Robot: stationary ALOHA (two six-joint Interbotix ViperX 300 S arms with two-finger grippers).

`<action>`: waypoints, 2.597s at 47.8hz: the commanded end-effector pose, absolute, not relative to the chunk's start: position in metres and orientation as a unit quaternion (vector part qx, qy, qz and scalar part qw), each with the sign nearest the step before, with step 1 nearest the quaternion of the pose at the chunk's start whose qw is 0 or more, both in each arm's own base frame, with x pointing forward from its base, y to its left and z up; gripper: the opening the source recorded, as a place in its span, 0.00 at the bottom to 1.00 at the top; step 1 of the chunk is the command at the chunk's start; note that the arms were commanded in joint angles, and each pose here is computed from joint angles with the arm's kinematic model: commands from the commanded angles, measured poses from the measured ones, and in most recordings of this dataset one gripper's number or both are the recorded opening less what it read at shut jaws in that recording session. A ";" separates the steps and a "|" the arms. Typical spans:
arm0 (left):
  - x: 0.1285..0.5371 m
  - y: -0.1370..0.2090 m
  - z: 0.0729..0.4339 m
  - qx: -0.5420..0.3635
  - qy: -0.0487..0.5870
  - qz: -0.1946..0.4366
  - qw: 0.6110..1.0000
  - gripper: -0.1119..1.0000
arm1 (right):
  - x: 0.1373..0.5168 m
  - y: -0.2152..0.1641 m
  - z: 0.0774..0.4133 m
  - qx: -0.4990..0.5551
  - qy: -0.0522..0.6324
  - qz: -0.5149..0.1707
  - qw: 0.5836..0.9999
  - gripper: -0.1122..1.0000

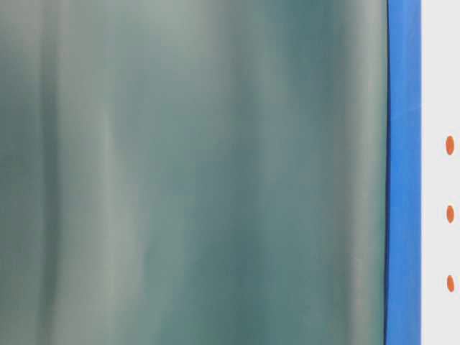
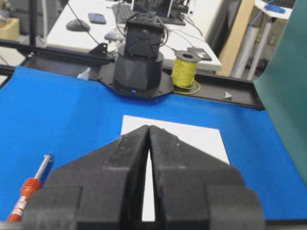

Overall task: Touch the tip of the soldering iron to the mark.
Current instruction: 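Move the right gripper down toward the red-handled soldering iron, then close the right gripper around the soldering iron's red handle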

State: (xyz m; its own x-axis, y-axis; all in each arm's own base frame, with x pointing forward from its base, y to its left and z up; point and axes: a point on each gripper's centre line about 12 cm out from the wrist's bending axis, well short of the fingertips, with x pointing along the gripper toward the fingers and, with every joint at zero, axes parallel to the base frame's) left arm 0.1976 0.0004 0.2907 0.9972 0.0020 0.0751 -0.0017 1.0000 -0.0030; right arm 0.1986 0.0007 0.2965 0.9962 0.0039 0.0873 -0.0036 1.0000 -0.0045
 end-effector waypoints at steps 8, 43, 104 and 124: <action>0.198 -0.002 0.299 -0.007 -0.051 -0.005 0.999 0.10 | 0.209 0.009 0.305 0.006 -0.020 0.022 1.000 0.05; 0.196 -0.002 0.293 -0.007 -0.044 -0.005 0.999 0.10 | 0.298 0.043 0.272 0.076 0.134 0.059 0.986 0.70; 0.195 0.008 0.284 -0.007 -0.033 0.019 0.999 0.10 | 0.441 0.120 0.116 0.160 0.382 0.038 0.909 0.85; 0.195 0.008 0.281 -0.007 -0.025 0.020 0.999 0.10 | 0.445 0.122 0.110 0.160 0.383 0.039 0.909 0.54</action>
